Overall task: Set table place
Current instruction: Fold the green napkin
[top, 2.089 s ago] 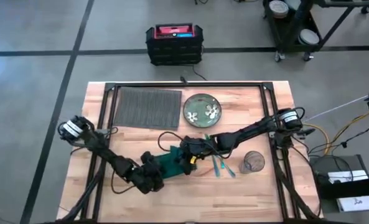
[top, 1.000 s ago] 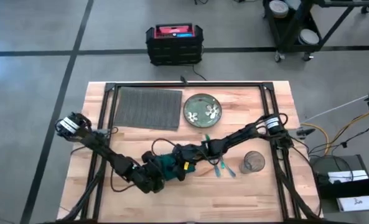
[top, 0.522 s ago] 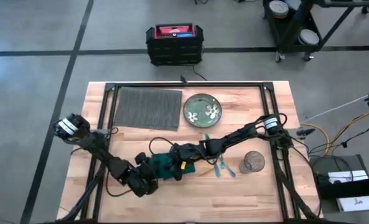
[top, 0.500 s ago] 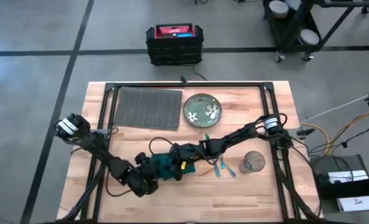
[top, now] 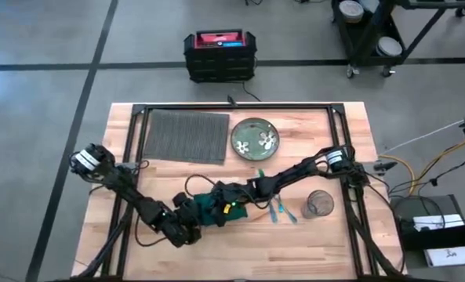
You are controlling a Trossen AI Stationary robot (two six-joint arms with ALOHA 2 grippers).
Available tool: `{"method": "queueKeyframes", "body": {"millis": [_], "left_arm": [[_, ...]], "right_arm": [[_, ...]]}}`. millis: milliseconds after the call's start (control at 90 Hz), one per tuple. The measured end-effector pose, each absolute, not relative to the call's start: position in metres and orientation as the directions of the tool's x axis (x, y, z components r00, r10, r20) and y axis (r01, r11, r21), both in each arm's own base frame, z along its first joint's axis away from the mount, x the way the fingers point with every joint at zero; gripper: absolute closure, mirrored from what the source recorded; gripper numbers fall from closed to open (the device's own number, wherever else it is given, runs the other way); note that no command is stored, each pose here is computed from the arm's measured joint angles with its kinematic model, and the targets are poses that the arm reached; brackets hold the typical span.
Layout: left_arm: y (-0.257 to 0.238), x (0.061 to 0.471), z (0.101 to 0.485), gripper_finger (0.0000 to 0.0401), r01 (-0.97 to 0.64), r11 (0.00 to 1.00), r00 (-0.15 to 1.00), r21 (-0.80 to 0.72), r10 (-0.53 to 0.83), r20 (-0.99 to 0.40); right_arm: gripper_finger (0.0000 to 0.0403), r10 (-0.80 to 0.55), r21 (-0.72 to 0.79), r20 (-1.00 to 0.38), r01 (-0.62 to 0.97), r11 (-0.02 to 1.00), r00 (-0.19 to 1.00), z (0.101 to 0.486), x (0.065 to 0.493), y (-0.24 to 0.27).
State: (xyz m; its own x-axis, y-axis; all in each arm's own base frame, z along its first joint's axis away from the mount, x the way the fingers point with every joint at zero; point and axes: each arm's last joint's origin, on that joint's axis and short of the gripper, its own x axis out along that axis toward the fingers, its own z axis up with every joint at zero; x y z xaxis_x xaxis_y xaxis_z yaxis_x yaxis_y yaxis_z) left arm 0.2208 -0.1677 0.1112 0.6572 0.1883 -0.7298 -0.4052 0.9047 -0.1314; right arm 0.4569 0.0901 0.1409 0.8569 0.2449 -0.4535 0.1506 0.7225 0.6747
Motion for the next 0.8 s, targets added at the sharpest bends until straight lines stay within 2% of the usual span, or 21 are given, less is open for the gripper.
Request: {"method": "queueKeyframes", "body": {"millis": [111,344,478,600,700,800], "left_arm": [[-0.168,0.220,0.113,0.0326,-0.403,0.905,0.657,-0.136,0.182,-0.732],[-0.166,0.217,0.124,0.0326,-0.382,0.908,0.648,-0.171,0.131,-0.750],[-0.163,0.210,0.143,0.0326,-0.365,0.911,0.597,-0.194,0.069,-0.799],[-0.159,0.202,0.170,0.0326,-0.371,0.897,0.574,-0.239,0.020,-0.818],[-0.155,0.198,0.199,0.0326,-0.359,0.885,0.619,-0.297,-0.012,-0.785],[-0.150,0.197,0.224,0.0326,-0.338,0.885,0.736,-0.319,0.037,-0.676]], "right_arm": [[0.0371,0.236,0.663,-0.453,0.147,0.734,0.860,0.141,0.458,0.089],[0.0278,0.228,0.675,-0.454,0.166,0.719,0.861,0.141,0.459,0.082],[0.0234,0.232,0.673,-0.454,0.160,0.723,0.860,0.141,0.459,0.080],[0.0211,0.232,0.654,-0.443,0.135,0.745,0.866,0.148,0.459,0.076],[0.0201,0.277,0.639,-0.409,0.057,0.767,0.870,0.165,0.457,0.072],[0.0197,0.340,0.598,-0.429,-0.019,0.801,0.837,0.189,0.447,0.069]]}}
